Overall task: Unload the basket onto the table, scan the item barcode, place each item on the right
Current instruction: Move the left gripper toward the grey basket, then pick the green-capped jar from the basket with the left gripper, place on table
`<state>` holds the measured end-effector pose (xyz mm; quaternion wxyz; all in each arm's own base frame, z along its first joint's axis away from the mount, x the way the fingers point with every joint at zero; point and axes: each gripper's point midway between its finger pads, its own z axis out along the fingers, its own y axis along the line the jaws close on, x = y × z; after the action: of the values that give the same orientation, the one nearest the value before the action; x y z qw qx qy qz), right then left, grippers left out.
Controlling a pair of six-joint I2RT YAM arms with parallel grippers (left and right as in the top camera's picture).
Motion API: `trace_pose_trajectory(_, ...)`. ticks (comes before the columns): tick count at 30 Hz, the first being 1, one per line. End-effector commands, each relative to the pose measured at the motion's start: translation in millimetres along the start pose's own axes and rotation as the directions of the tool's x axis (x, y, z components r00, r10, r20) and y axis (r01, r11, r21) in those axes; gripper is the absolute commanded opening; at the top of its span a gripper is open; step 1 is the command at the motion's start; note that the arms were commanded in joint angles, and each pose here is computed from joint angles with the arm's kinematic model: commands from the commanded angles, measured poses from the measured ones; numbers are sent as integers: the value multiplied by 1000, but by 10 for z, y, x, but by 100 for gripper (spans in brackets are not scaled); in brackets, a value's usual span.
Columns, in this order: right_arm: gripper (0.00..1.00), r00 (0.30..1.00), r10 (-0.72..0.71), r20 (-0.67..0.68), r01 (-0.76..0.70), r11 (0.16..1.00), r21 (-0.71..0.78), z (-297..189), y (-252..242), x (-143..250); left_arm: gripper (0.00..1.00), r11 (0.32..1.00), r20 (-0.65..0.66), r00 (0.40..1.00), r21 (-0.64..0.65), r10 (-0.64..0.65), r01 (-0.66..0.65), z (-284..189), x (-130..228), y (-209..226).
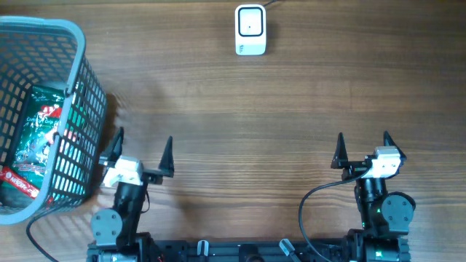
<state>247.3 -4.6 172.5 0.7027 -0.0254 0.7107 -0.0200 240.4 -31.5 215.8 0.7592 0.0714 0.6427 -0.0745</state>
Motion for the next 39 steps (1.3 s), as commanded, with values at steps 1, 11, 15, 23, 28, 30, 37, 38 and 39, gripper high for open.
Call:
trace_pose_trajectory(1, 100, 1000, 12, 4, -12, 1000, 16, -2, -27, -7, 100, 970, -79, 967, 7, -240, 242, -9, 163, -44)
trace_pose_trajectory(11, 100, 1000, 12, 4, -12, 1000, 16, -2, -27, -7, 100, 919, -317, 871, -2, -374, 394, -100, -612, -248)
trace_pose_trajectory(15, 100, 1000, 12, 4, -12, 1000, 16, -2, -27, -7, 100, 874, -348, 840, 101, -416, 474, -152, -842, -478)
trace_pose_trajectory(23, 100, 1000, 12, 4, -12, 1000, 16, -2, -27, -7, 100, 803, -379, 712, -354, -591, 479, 199, -1390, 168)
trace_pose_trajectory(28, 100, 1000, 12, 4, -12, 1000, 16, -2, -27, -7, 100, 859, -381, 785, -367, -488, 356, 651, -2105, 410)
trace_pose_trajectory(30, 100, 1000, 13, 4, -13, 1000, 16, -2, -27, -7, 100, 532, -33, 768, -741, -639, 411, 512, -2120, 1207)
trace_pose_trajectory(37, 100, 1000, 12, 4, -12, 1000, 16, -2, -27, -7, 100, 69, 102, 531, -954, -841, 291, 434, -754, 2485)
trace_pose_trajectory(38, 100, 1000, 12, 4, -12, 1000, 16, -2, -27, -7, 100, 28, 108, 496, -965, -862, 259, 396, -545, 2612)
trace_pose_trajectory(39, 100, 1000, 12, 4, -12, 1000, 16, -2, -27, -7, 100, 1, 102, 456, -975, -884, 220, 367, -339, 2664)
